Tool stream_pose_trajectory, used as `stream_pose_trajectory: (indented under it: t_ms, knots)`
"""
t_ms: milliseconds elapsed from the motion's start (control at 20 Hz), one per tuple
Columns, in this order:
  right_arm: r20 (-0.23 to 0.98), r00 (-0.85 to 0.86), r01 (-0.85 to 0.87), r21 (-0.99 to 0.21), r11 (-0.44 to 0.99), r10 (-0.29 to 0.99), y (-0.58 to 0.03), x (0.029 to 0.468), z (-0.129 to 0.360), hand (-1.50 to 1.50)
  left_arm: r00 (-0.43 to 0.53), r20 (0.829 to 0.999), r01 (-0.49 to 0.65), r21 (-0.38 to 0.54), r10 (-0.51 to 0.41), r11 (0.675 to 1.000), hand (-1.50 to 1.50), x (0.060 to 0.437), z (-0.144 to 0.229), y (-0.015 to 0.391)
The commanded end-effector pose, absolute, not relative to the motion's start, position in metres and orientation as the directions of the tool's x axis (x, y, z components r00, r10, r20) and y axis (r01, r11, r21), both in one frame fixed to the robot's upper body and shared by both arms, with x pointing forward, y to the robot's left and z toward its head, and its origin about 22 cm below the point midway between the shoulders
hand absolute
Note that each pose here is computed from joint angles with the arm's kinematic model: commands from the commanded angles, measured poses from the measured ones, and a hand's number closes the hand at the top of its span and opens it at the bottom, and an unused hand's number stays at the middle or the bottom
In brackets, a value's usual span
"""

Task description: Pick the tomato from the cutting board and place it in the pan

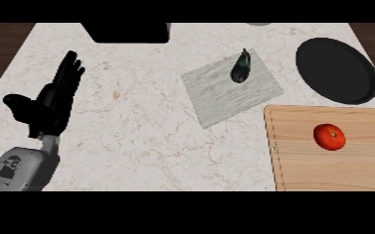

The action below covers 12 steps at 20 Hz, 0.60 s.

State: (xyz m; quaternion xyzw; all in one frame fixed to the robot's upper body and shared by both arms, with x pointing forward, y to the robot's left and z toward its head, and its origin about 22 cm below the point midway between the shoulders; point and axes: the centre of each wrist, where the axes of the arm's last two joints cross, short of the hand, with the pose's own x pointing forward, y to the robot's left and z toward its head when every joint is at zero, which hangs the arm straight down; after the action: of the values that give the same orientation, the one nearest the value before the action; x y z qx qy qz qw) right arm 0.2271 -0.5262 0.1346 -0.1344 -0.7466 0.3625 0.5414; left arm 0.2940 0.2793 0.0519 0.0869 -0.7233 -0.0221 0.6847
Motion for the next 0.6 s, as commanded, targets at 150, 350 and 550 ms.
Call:
stream_pose_trajectory:
  t_ms: [150,350,550]
  knots:
    - [0.61,-0.405,-0.341,-0.792,0.506,0.682,-0.548,0.23,0.224,-1.5,-0.038,0.986,-0.101,0.161,-0.165,0.982,0.0,0.296,0.044,0.271]
    - [0.573,-0.441,-0.316,-0.82,0.477,0.691,-0.521,0.258,0.225,-1.5,-0.052,0.987,-0.089,0.149,-0.154,0.985,0.0,0.297,0.054,0.282]
    - [0.525,-0.485,-0.293,-0.851,0.436,0.699,-0.493,0.276,0.218,-1.5,-0.068,0.984,-0.094,0.155,-0.162,0.983,0.0,0.298,0.046,0.27]
